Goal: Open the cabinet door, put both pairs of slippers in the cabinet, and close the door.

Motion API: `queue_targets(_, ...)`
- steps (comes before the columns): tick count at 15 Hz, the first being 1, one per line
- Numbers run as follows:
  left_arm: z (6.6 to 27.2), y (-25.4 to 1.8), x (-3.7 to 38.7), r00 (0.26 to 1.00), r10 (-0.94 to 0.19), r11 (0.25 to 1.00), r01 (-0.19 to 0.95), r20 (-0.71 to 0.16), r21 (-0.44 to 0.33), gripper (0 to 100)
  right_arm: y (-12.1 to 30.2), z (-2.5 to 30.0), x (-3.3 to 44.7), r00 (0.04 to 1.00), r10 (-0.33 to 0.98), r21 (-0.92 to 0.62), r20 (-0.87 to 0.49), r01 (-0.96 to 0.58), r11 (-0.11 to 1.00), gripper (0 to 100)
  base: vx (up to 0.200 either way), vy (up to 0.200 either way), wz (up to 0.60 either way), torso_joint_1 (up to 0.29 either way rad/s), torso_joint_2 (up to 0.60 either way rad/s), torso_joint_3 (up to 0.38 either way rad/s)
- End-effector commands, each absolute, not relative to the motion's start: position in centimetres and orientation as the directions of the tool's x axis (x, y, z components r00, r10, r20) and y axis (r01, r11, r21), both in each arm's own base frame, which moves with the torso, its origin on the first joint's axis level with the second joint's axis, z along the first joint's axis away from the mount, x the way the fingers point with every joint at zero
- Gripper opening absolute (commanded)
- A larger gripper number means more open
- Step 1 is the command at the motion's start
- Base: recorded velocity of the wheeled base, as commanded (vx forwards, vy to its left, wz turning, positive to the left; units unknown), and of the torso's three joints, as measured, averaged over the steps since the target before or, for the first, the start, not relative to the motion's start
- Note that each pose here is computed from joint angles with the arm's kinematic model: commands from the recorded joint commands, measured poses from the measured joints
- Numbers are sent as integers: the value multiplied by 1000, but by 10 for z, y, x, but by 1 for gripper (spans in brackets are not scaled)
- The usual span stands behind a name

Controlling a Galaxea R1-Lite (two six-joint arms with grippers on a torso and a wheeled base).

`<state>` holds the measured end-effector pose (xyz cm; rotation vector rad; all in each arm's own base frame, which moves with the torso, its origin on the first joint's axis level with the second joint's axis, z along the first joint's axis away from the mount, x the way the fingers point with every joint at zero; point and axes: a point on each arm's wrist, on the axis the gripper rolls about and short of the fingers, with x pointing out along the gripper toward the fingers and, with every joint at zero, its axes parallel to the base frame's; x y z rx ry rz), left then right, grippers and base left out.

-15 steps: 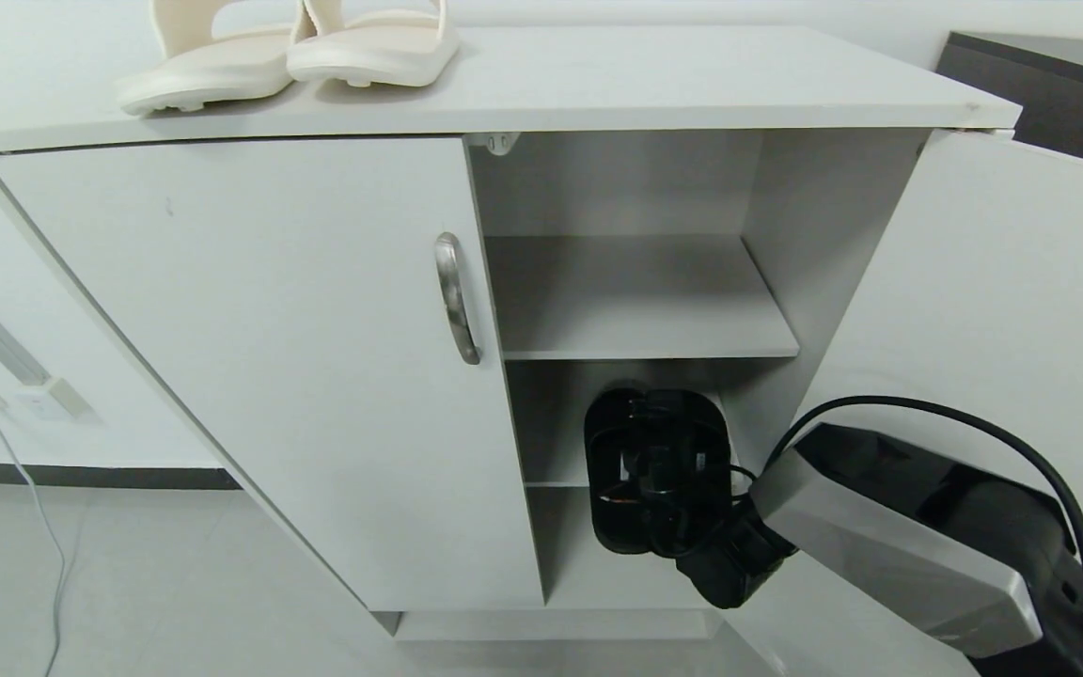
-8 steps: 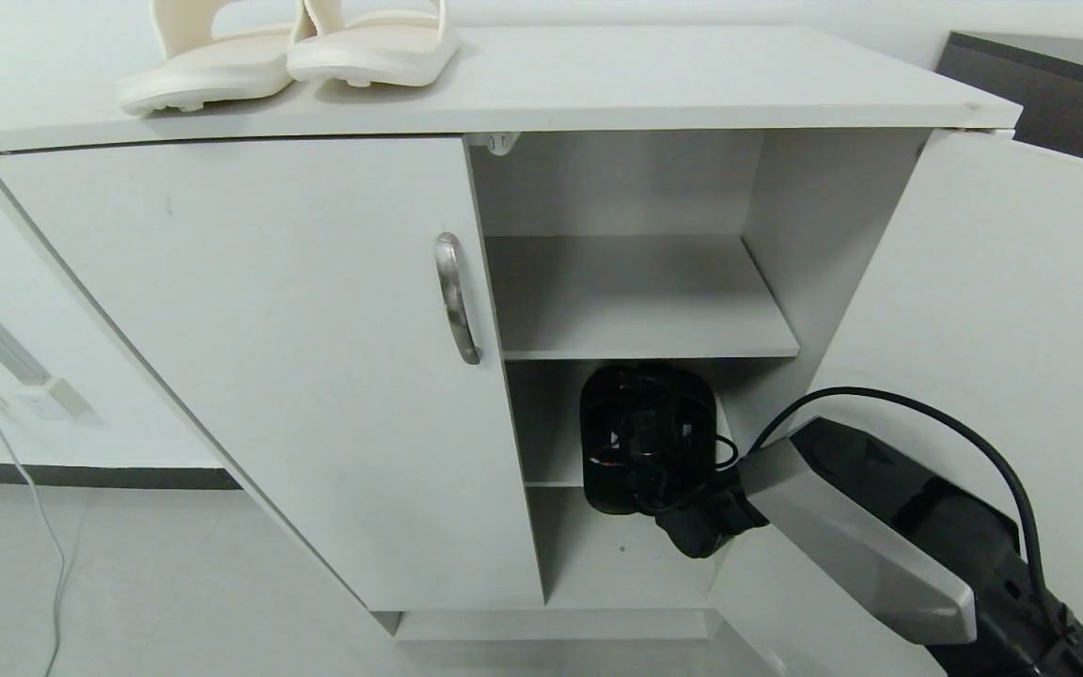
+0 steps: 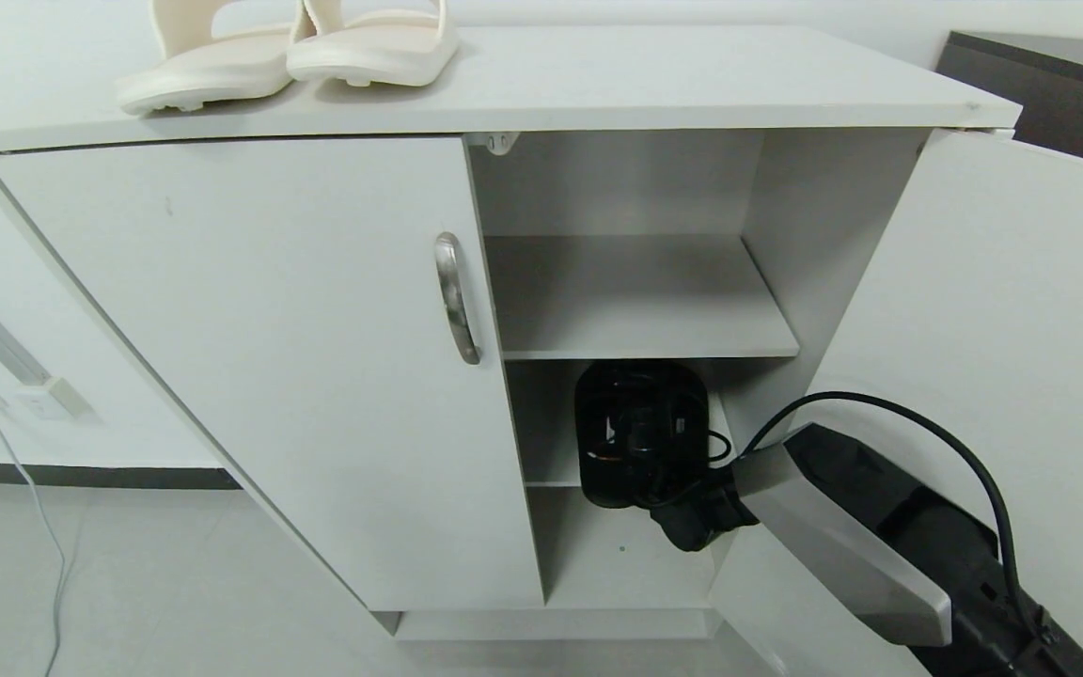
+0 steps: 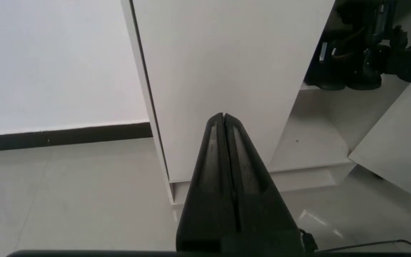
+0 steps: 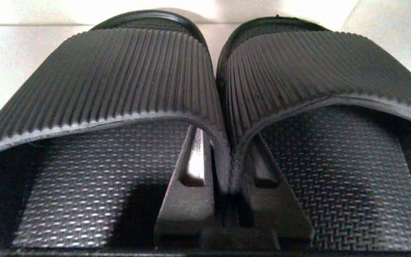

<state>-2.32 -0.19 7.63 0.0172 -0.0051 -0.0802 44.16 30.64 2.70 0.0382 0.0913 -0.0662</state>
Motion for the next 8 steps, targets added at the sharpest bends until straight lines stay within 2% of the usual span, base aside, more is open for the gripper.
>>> queue_targets(1,76,-2,-23,997,-80,997,80,3,17,0,307,23,445,993,-68,30,-92,71,997,0,0,0,0,0,0,0)
queue_targets(4,76,-2,-23,997,-78,997,78,3,17,0,308,21,448,993,-69,25,-96,72,997,0,0,0,0,0,0,0)
queue_targets(5,76,-2,-23,997,-78,997,78,3,17,0,308,20,449,993,-71,28,-93,74,997,100,0,0,0,0,0,0)
queue_targets(8,76,-2,-23,997,-78,997,78,3,17,0,307,14,447,992,-73,5,-107,74,997,100,0,0,0,0,0,0)
